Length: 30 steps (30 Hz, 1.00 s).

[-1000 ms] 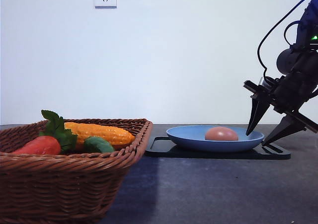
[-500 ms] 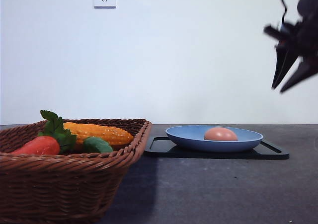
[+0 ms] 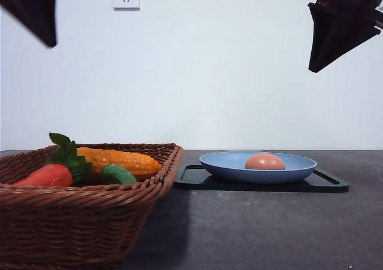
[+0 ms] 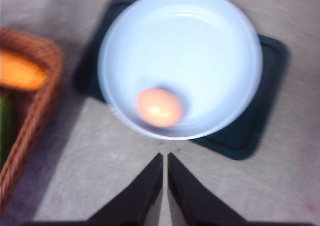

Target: Transfer egg from basket to plate and serve

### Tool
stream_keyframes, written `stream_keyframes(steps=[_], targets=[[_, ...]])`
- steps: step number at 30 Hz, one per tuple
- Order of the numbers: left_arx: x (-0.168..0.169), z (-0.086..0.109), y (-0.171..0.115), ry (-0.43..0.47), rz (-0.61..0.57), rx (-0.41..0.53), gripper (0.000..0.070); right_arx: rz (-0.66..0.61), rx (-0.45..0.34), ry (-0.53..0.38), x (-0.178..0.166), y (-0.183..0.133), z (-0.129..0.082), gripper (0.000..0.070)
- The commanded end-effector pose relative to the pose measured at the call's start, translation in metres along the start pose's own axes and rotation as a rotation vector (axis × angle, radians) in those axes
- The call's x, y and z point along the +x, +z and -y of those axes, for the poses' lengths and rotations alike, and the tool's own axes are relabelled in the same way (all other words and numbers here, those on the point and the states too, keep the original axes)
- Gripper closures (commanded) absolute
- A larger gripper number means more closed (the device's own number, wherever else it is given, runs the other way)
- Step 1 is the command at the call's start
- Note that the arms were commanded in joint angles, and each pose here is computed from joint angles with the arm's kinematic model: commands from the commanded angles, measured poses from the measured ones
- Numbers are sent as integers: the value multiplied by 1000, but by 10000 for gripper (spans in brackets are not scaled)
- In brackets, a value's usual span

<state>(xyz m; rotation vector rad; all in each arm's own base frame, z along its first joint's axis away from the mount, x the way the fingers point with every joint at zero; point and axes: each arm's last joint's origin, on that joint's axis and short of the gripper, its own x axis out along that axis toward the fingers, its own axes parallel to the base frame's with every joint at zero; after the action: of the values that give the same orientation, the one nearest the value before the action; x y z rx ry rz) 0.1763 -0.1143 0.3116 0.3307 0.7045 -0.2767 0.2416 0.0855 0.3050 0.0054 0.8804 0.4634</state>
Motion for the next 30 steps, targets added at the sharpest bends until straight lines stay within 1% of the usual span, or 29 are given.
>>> stream_keyframes(steps=[1,3,7,9,11,14,18,30], targets=[[0,0,-4,-30,53,-42,700,43,-35,-1,1,-13,-8,700],[2,0,-16,-62,98,-84,700,106,-42,-14,0,-29,-16,700],[4,1,-38,-135,187,-164,700,249,-62,4,0,-61,-30,700],[6,2,-49,-148,220,-204,700,314,-69,-2,2,-75,-34,700],[11,3,-60,-152,251,-233,700,371,-71,-33,6,-89,-37,700],[16,5,-73,-161,278,-280,700,427,-82,-54,14,-104,-40,700],[17,5,-75,-167,271,-319,700,439,-87,-47,21,-111,-40,700],[17,5,-75,-166,273,-319,700,471,-84,-44,20,-108,-41,700]])
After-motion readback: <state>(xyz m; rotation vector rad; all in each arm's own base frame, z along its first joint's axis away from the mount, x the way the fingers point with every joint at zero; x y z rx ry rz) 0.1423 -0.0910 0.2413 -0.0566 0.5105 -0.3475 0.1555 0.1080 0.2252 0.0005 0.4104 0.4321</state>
